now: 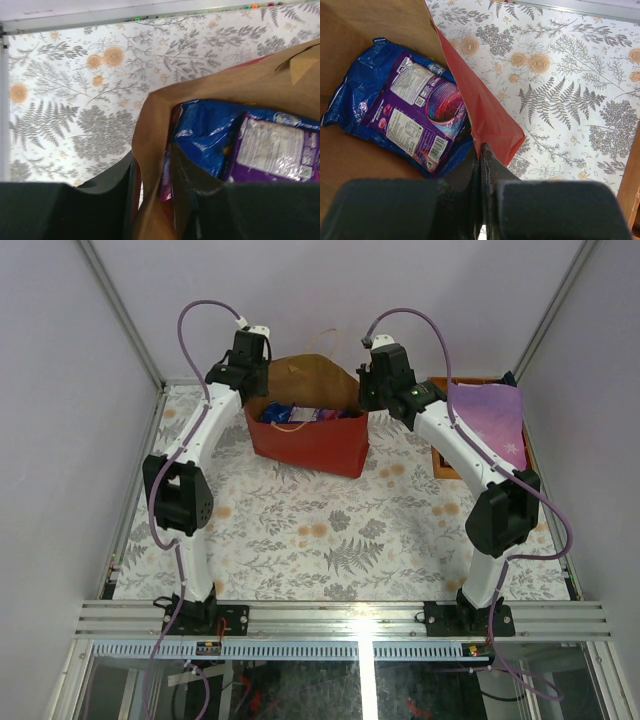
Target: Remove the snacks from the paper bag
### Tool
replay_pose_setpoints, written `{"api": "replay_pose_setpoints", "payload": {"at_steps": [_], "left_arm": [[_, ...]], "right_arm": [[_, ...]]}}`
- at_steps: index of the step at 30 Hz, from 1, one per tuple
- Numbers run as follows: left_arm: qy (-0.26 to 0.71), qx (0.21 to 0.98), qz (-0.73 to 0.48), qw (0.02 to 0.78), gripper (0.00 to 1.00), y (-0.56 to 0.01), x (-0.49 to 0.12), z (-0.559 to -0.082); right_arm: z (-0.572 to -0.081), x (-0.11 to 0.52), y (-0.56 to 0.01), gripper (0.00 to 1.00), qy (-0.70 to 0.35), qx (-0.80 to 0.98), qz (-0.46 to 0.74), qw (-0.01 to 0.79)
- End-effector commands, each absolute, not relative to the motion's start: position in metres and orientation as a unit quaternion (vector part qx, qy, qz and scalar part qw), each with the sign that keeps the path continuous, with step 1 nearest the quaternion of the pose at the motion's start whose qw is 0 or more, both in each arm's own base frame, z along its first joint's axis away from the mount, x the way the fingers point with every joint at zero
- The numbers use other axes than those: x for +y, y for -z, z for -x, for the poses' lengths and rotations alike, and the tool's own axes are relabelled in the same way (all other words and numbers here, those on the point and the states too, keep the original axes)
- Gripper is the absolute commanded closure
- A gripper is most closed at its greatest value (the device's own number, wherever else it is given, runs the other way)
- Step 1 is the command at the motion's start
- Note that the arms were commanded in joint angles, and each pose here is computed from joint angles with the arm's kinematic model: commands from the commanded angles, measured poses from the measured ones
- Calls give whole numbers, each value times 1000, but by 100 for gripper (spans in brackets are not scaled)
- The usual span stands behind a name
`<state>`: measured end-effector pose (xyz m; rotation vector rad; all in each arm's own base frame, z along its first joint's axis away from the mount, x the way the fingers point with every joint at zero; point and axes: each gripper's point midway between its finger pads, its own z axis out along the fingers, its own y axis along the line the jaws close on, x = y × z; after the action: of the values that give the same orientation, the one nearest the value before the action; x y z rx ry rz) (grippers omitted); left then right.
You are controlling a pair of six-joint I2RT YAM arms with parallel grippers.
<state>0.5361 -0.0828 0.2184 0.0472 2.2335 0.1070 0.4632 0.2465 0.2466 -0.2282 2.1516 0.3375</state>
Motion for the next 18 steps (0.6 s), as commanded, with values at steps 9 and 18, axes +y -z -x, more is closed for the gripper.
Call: {"api": "replay_pose_setpoints", "payload": {"at_steps": [9, 18], "left_arm": [[-42, 868, 16, 494, 100, -276, -64, -493], [-38, 842, 39, 536, 100, -320, -65, -441]], "right_arm": [[-470, 256, -328, 100, -186, 806, 81, 557], [-443, 251, -353, 100, -218, 791, 78, 566]]}}
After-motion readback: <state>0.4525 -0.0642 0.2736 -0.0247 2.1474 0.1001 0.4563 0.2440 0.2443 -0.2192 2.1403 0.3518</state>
